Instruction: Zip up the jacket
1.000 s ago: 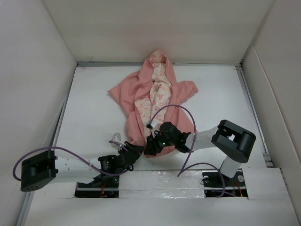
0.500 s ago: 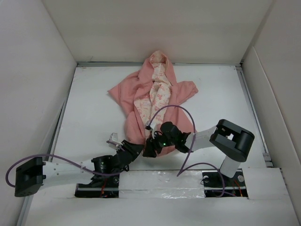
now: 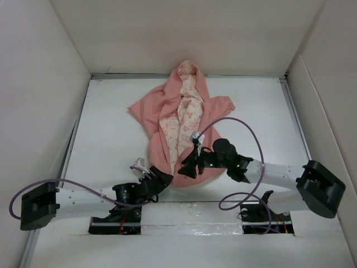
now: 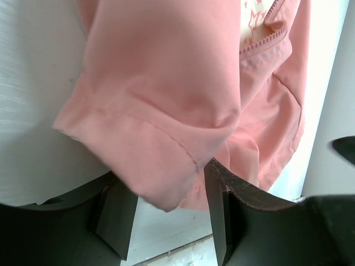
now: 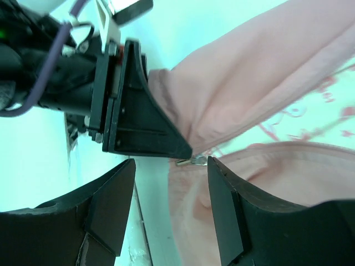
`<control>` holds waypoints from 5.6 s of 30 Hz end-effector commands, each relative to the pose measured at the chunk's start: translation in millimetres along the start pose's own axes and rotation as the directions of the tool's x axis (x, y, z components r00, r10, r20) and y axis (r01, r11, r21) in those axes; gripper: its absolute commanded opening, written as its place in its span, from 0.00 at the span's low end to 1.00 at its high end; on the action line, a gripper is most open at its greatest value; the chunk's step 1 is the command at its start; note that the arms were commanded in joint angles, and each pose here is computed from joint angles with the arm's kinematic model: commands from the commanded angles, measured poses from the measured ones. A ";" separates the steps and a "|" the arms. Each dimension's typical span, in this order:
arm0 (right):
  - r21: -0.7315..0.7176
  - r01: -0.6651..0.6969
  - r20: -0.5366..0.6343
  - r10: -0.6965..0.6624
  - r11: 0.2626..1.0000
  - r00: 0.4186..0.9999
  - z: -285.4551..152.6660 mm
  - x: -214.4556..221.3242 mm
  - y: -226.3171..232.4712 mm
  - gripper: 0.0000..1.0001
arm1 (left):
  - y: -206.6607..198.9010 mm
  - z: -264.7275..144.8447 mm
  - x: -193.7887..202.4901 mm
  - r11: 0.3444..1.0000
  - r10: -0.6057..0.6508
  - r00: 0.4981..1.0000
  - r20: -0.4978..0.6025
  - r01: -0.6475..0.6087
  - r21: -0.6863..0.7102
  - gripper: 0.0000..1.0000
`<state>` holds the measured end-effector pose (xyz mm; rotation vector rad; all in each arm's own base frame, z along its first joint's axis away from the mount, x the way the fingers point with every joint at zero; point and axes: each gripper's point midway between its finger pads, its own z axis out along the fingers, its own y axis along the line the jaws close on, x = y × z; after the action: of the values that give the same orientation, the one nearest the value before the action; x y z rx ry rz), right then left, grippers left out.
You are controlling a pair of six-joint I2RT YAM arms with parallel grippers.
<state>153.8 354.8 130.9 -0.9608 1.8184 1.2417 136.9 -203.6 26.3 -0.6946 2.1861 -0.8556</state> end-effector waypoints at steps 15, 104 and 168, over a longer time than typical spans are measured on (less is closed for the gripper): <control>0.115 -0.030 0.069 0.022 0.993 0.997 -30.2 -6.6 -19.2 0.60 | 1.7 3.8 16.9 1.000 0.016 0.998 -0.064 -0.016 -0.007 0.21; -0.505 -0.153 0.196 0.286 0.849 0.938 -6.2 -82.2 34.4 0.49 | -84.7 -39.6 -28.7 0.862 -0.109 0.993 0.036 0.076 0.500 0.00; -0.541 -0.150 0.206 0.303 0.827 0.930 -16.5 -94.4 43.3 0.54 | -86.9 -39.5 -28.8 0.857 -0.096 0.994 0.049 0.057 0.512 0.00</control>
<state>162.9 365.9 191.7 -0.6834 1.7131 1.9861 147.9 -232.6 166.4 -0.5737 1.7156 -1.4188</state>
